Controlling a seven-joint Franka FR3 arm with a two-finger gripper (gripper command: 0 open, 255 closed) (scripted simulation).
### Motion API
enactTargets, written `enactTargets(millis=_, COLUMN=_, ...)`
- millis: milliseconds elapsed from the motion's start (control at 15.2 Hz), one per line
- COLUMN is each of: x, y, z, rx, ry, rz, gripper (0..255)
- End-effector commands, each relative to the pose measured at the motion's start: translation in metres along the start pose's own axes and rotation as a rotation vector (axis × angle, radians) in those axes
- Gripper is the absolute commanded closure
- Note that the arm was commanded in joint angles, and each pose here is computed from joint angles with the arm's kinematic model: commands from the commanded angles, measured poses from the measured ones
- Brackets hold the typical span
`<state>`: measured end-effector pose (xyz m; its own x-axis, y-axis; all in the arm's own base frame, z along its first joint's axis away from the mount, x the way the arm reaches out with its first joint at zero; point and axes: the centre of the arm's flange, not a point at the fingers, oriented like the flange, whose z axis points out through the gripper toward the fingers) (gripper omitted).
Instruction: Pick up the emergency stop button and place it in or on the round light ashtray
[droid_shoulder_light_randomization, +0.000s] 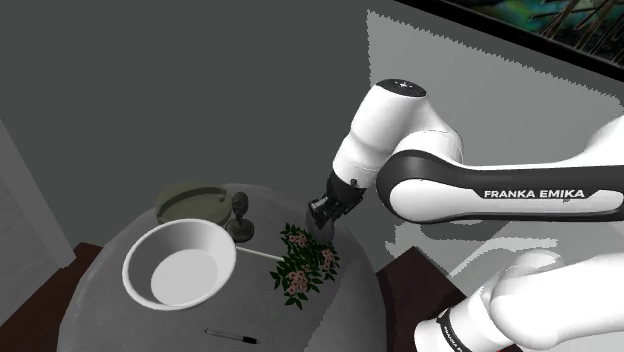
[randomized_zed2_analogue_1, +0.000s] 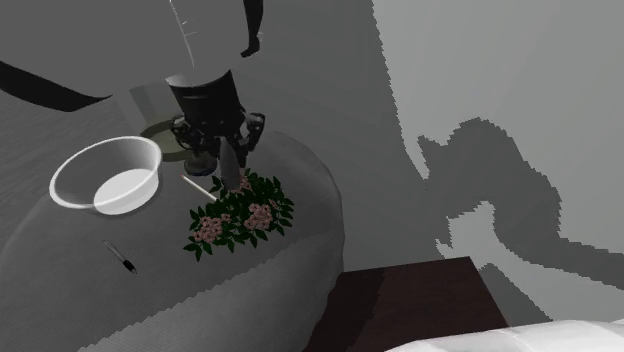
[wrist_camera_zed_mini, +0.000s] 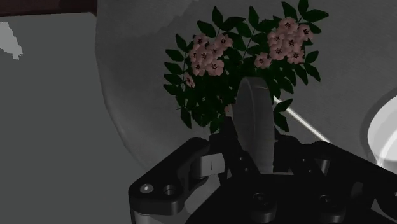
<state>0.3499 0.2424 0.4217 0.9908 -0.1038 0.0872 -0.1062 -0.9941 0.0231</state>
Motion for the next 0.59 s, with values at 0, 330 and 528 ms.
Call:
enactTargets(millis=0, x=0.02, y=-0.016, z=-0.001, rx=0.001, ry=0.0, rz=0.0, gripper=255)
enactTargets(millis=330, x=0.07, y=-0.059, z=0.0, rx=0.001, ry=0.0, rz=0.0, gripper=255)
enactTargets(millis=528, x=0.1, y=-0.085, z=0.001, rx=0.001, ry=0.0, rz=0.0, gripper=255)
